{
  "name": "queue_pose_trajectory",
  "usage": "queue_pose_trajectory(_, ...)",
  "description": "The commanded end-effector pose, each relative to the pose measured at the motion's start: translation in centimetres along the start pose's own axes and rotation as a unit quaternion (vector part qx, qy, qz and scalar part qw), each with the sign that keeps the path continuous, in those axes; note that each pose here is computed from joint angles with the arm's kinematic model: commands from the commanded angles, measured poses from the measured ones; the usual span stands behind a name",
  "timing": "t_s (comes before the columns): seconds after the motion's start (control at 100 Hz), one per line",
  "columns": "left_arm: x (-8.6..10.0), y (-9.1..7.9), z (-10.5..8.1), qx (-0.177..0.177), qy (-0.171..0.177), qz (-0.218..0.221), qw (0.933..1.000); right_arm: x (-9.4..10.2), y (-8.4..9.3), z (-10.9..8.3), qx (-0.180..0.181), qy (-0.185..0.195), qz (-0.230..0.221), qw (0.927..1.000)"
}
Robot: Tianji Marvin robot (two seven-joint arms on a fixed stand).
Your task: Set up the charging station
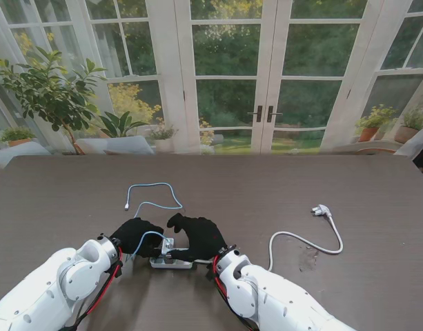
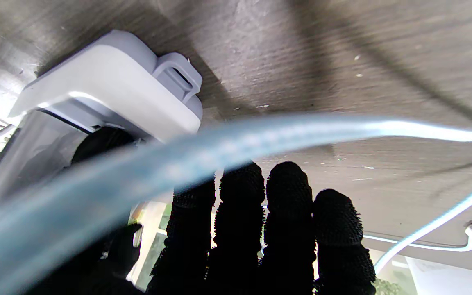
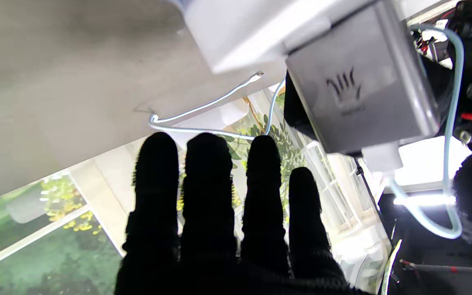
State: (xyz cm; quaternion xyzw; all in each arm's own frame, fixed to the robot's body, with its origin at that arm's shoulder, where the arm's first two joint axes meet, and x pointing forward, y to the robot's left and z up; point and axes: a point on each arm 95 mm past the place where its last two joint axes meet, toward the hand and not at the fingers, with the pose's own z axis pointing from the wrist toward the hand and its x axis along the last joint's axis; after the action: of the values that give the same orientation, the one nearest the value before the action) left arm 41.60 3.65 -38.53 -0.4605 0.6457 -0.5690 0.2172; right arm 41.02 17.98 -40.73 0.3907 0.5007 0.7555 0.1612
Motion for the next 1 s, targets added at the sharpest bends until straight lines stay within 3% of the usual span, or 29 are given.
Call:
queue_pose_trajectory(0.0,-0.5,3.6,-1.1,-0.055,-0.013,-0.007,0.9984,0.3,0.4,0.2,-0.001,-0.003,0.004,1.0)
queue_pose_trajectory(0.25,-0.5,3.6,-1.1,-0.055,-0.013,-0.008,0.9984,-0.3,2.8,0.1,-0.001,-0.028,0.006,0.9996)
queue_pose_trajectory(0.53,-0.5,3.6,-1.0,-0.055,-0.012,-0.011,0.9983,-0.7,4.2,-1.3,-0.003,-0.05,0.011,0.9987)
queue_pose_trajectory(0.73,-0.6,3.6,-1.0,-0.056,-0.013,-0.013,0.9982,-0.6,4.5,-2.4,0.03,-0.04,-0.032,0.9982)
queue_pose_trajectory(0.99,-0.6,3.5,-1.1,-0.058,-0.013,-0.013,0.9982,-0.3,3.7,-3.2,0.065,-0.028,-0.06,0.9957)
